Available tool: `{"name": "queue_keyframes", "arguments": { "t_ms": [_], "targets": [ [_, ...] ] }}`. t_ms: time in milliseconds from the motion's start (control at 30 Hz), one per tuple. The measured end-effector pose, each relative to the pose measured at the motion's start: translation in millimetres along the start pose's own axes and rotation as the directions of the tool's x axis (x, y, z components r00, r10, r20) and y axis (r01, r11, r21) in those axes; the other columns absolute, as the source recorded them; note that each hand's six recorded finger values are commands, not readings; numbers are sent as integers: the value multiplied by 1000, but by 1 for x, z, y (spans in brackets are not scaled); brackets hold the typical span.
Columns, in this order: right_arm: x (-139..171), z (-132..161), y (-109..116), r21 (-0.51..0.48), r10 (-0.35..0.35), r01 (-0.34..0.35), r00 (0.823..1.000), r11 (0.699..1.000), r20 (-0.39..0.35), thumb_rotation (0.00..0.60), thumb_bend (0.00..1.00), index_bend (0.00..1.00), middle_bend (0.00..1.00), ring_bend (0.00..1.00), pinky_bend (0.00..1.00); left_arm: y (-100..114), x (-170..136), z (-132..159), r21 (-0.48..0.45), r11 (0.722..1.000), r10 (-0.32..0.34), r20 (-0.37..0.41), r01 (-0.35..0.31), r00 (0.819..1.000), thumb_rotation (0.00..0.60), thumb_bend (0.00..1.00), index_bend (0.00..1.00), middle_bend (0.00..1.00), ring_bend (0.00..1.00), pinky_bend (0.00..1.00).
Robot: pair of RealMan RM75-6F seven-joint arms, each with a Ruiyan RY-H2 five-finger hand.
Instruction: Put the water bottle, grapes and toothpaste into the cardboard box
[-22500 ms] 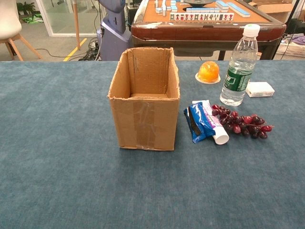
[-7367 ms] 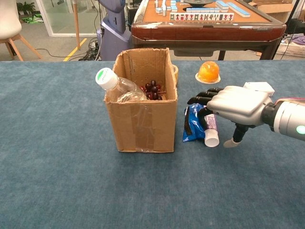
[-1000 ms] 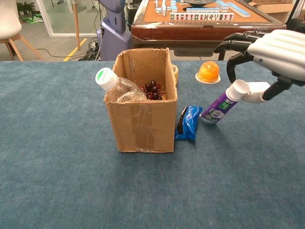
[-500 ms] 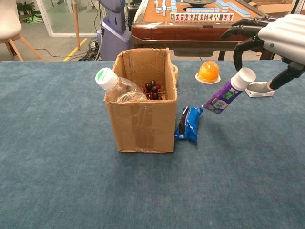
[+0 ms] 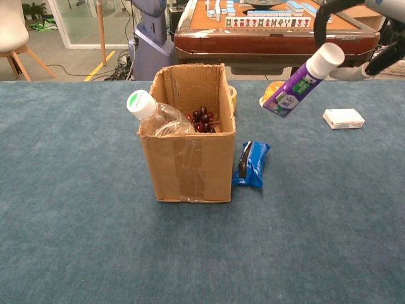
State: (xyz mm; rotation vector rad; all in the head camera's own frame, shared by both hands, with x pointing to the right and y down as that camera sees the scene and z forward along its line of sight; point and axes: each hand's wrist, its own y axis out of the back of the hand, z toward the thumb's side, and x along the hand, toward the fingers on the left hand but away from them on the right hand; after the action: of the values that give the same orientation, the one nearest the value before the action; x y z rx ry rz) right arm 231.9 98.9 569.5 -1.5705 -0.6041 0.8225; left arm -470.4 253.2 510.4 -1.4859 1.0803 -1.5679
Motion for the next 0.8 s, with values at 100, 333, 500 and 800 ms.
{"name": "queue_keyframes", "arguments": {
  "t_ms": [100,333,500,800],
  "targets": [
    [-8,3,13,3,-31,31,1000,1000,-5,600,245,608,128,0,97,0,0,0,-1,1000,2,0,-2,1000,600,279,318,435,346,550],
    [-31,12,39,2,-94,94,995,996,-9,600,245,608,133,0,98,1,0,-1,-6,1000,4,-1,-4,1000,600,279,318,435,346,550],
    [-50,23,49,1,-116,116,993,993,-20,600,245,608,135,0,100,3,0,-1,-8,1000,7,-1,-7,1000,600,279,318,435,346,550],
    [-82,45,47,-37,-110,109,994,993,-26,600,245,609,135,0,100,6,-1,-1,-20,1000,17,0,-17,1000,600,279,318,435,346,550]
  ]
}}
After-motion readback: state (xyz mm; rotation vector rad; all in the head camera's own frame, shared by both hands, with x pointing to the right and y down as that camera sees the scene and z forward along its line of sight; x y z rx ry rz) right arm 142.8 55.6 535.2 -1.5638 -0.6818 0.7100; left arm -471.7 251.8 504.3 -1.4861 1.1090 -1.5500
